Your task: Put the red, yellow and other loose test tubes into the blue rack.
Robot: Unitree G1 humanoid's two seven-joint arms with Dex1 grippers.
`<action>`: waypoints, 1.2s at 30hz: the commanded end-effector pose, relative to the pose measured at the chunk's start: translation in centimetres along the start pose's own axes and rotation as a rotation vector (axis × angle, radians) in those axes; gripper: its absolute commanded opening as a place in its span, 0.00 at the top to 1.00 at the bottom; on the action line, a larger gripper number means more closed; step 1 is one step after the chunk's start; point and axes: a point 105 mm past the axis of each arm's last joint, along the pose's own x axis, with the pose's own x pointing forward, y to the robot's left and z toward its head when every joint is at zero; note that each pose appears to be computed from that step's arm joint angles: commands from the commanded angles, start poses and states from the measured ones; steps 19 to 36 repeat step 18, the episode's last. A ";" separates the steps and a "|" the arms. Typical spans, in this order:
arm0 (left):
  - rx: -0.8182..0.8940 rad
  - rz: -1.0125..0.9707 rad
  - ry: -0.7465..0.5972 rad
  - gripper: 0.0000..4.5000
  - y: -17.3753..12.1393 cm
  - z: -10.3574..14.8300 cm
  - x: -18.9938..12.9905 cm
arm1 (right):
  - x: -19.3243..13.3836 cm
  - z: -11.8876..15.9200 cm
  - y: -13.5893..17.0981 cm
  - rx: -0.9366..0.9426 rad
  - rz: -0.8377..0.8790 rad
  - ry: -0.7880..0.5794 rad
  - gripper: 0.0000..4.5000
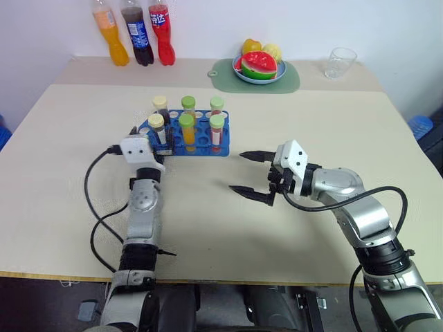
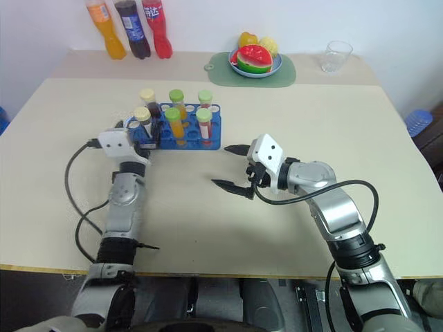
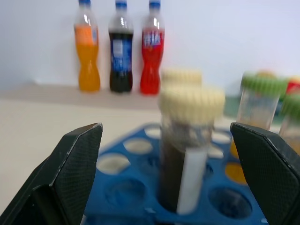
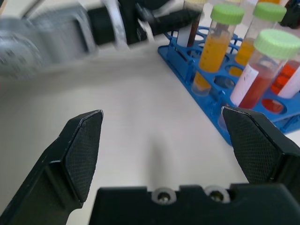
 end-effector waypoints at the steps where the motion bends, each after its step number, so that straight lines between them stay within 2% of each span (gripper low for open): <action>1: 0.011 -0.111 0.013 0.01 2.5 3.2 -1.6 | -2.6 0.8 -2.4 -0.026 -0.097 0.014 0.00; 8: 0.154 -0.388 0.301 0.01 6.4 5.3 -5.5 | -9.4 -0.8 -7.0 0.015 -0.312 0.116 0.00; 16: 0.199 -0.452 0.441 0.01 7.6 5.0 -7.6 | -13.3 -3.6 -7.6 0.067 -0.380 0.212 0.00; 36: 0.202 -0.445 0.449 0.01 7.4 4.6 -7.9 | -13.1 -3.9 -7.5 0.068 -0.372 0.216 0.00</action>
